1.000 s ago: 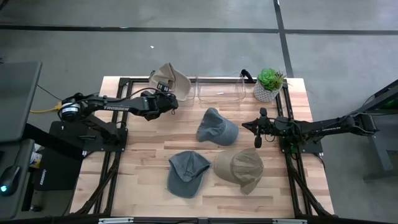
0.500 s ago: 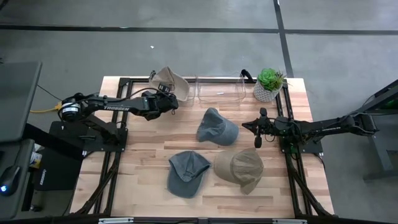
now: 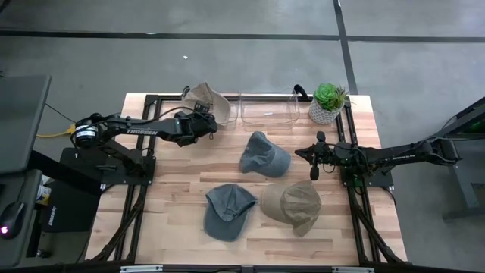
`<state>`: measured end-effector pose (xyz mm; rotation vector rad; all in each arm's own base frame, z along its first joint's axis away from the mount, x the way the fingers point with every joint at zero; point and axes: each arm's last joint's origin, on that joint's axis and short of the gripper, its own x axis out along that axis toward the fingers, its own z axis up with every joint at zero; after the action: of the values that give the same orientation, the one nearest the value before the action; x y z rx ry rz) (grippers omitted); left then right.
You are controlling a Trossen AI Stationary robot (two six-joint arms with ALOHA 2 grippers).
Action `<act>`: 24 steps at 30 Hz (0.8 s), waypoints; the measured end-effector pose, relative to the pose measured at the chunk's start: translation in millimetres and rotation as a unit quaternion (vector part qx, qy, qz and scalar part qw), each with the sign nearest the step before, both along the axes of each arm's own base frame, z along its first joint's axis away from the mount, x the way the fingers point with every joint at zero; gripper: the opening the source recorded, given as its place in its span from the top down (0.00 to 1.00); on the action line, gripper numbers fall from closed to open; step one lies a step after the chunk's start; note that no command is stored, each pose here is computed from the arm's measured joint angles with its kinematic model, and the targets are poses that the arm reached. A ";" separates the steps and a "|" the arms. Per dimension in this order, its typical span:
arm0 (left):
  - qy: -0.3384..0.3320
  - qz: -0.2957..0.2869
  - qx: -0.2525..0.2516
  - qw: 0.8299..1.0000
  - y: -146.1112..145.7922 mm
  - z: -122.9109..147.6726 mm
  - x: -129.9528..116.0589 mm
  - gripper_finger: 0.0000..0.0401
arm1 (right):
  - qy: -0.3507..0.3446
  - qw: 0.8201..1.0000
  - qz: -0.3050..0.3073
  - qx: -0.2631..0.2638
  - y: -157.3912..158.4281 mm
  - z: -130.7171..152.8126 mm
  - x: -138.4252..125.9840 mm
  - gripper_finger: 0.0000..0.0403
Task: Pick & Place hat
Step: Put the brown cap into the left transparent bin
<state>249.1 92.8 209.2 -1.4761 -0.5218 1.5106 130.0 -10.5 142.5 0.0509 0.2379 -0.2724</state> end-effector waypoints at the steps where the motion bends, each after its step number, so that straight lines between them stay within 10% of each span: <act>1: -0.002 -0.002 -0.002 1.000 0.0 0.0 0.3 0.49 | 0.000 1.000 0.000 0.000 0.0 0.1 0.0 0.97; 12: -0.014 -0.039 -0.005 0.999 -1.5 11.3 -0.9 0.34 | 0.000 1.000 0.000 0.000 0.0 0.1 0.0 0.97; 24: -0.009 -0.226 0.072 0.971 -6.0 55.4 -1.5 0.34 | 0.001 1.000 0.000 0.000 0.0 -0.2 0.0 0.97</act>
<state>247.6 86.8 264.6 -1.3814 -0.2720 1.0790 130.1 -10.5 142.4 0.0511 0.2394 -0.2725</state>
